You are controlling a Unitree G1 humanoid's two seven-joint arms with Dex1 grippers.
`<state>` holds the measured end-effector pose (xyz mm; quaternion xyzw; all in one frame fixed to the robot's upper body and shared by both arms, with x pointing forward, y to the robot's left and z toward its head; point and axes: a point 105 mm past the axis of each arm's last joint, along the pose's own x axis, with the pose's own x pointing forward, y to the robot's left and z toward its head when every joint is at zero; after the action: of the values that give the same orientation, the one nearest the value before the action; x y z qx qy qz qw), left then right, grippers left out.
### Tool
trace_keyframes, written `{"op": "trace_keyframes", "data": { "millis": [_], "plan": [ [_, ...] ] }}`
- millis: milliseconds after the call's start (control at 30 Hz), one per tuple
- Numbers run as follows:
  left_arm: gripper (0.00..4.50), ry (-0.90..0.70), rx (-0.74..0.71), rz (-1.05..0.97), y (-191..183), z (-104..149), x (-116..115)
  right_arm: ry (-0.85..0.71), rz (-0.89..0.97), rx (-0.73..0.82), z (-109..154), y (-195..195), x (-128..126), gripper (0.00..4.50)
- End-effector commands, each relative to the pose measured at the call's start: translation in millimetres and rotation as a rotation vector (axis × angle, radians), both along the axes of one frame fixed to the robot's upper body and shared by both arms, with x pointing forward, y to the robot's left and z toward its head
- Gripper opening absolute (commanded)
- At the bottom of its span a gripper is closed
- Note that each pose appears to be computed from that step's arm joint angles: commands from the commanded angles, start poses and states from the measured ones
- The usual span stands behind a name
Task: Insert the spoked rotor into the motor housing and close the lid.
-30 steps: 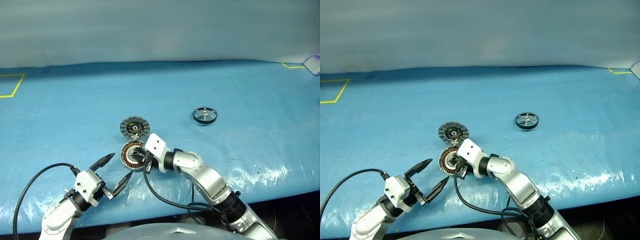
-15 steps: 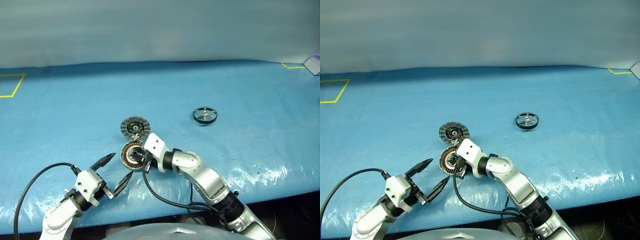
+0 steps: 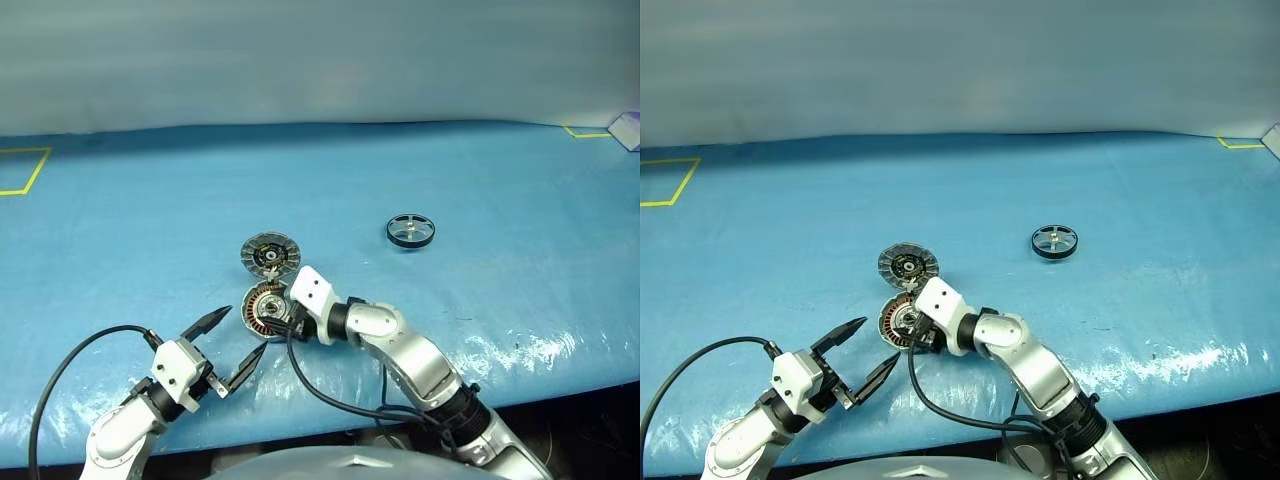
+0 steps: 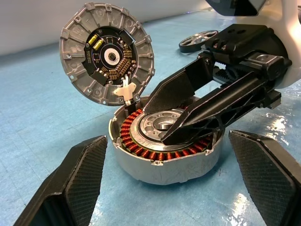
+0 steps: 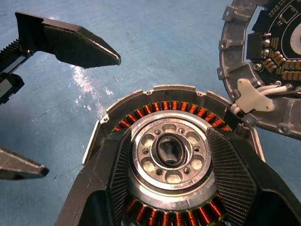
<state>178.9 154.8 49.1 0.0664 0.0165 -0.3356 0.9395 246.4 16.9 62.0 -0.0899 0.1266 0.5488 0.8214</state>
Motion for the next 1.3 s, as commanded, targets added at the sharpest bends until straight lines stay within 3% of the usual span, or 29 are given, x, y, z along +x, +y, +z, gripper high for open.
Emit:
{"op": "trace_keyframes", "data": {
  "millis": [33, 100, 300, 1300],
  "plan": [
    [4.50, -0.023, -0.009, 0.009, -0.4, 5.8, -0.7, -0.037, 0.016, 0.088, 30.3, 0.8, -4.7, 2.41],
    [4.50, -0.024, -0.004, 0.015, 0.9, 5.7, -0.9, -0.032, 0.011, 0.098, 34.7, -0.9, -5.4, 2.01],
    [4.50, -0.032, 0.008, 0.027, 2.6, 5.2, -0.3, -0.049, -0.008, 0.059, 32.9, 2.3, -4.0, 0.07],
    [4.50, -0.024, 0.011, 0.037, 2.2, 2.4, -2.2, -0.093, 0.019, -0.113, 8.6, 7.5, -3.2, 0.03]
  ]
}}
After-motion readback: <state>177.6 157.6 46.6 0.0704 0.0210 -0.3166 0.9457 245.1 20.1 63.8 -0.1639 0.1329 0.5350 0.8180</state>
